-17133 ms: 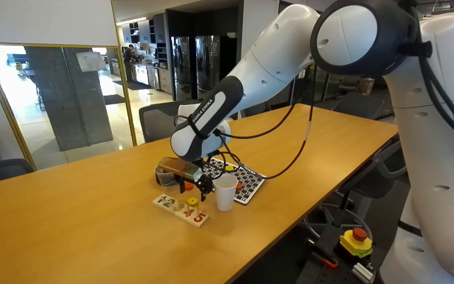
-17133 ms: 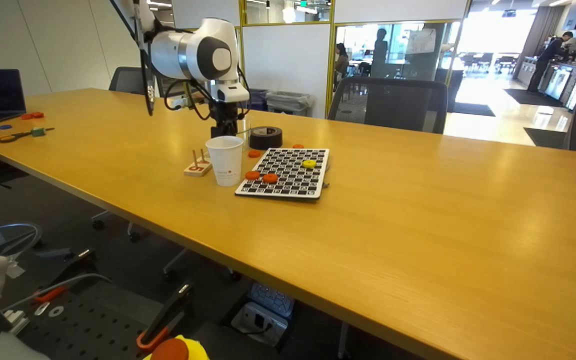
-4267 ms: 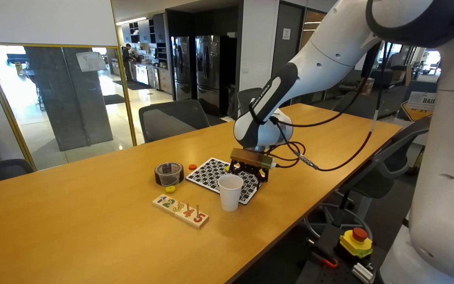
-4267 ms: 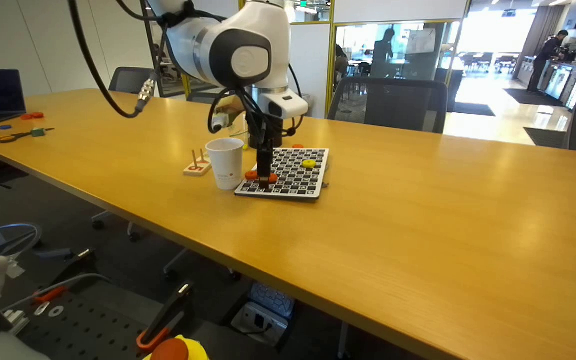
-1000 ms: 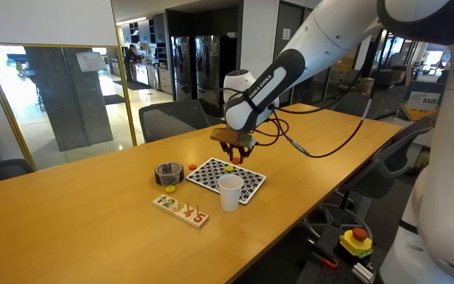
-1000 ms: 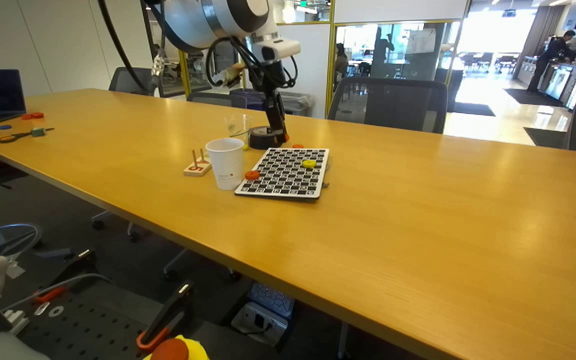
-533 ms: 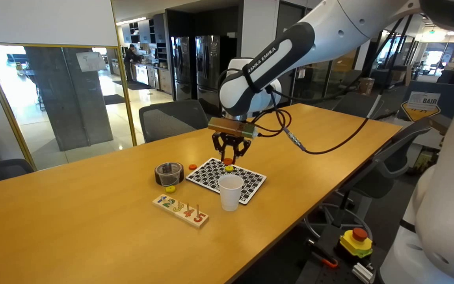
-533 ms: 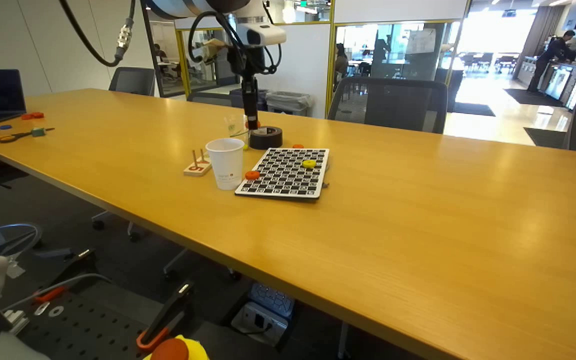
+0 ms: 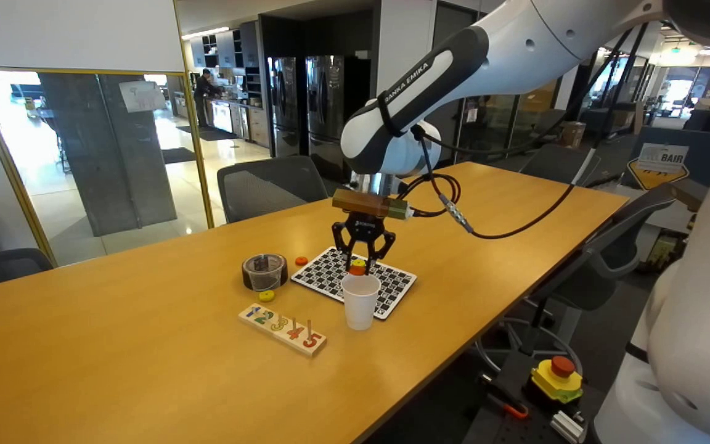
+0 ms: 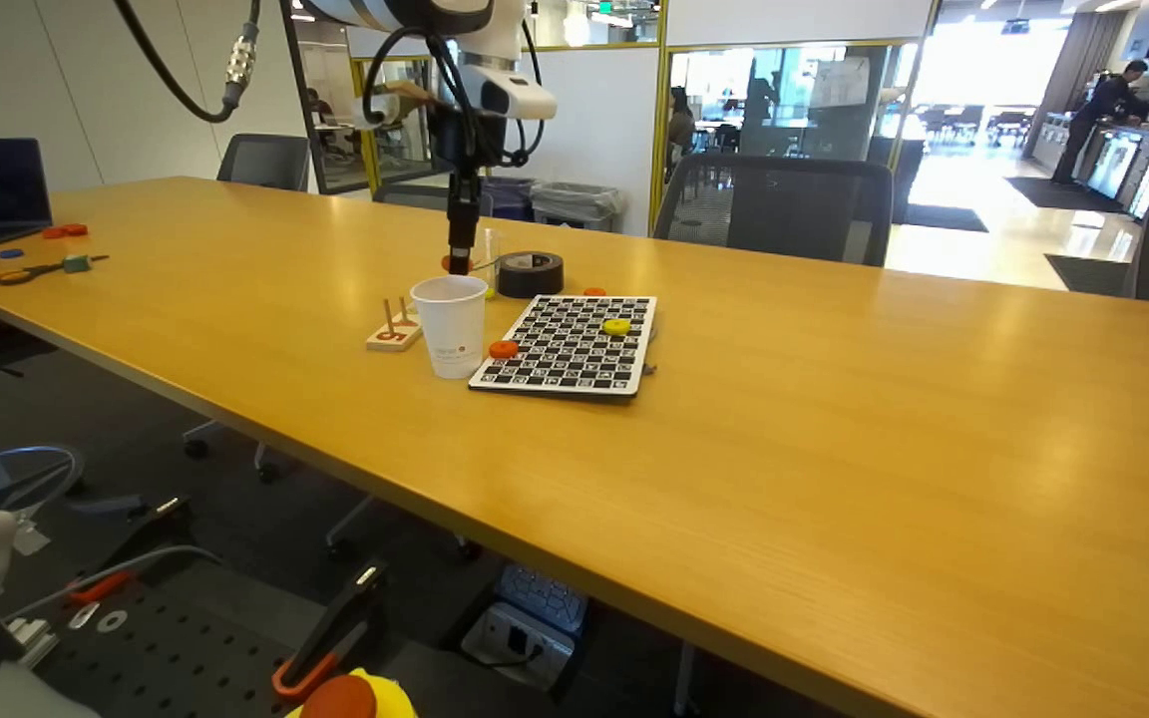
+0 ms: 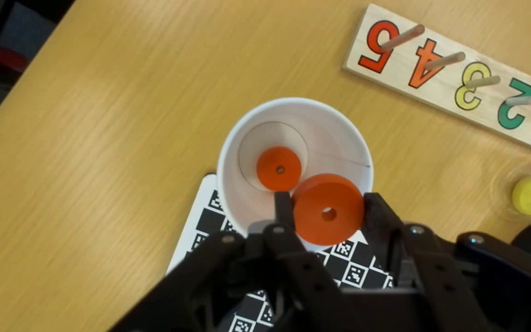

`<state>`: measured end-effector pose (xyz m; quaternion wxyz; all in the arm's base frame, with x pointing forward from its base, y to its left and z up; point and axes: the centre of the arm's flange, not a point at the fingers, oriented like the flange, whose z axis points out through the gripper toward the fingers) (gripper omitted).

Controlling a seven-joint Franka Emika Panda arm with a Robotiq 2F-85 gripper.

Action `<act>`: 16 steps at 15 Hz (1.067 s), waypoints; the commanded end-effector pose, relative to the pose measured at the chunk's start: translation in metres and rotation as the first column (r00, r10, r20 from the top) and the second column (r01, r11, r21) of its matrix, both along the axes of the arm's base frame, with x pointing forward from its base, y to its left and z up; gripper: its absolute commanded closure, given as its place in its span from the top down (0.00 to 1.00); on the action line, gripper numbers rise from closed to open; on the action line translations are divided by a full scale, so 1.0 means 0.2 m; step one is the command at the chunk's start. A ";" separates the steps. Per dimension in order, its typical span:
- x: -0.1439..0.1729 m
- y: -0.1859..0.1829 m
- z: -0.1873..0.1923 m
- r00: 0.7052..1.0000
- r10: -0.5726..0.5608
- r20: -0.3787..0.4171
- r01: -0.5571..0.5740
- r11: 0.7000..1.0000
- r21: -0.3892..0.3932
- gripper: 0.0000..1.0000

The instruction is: Put the yellow rings in the clear cup and the orange rings in the white cup

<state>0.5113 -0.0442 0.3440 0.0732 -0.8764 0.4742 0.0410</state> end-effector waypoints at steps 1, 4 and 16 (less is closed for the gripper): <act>-0.06 -0.01 0.02 0.999 0.023 -0.024 -0.022 0.999 0.041 0.17; -0.07 -0.01 -0.01 0.999 0.024 -0.040 -0.022 0.999 0.043 0.17; 0.13 -0.15 0.12 0.998 0.055 0.030 -0.053 0.997 -0.051 1.00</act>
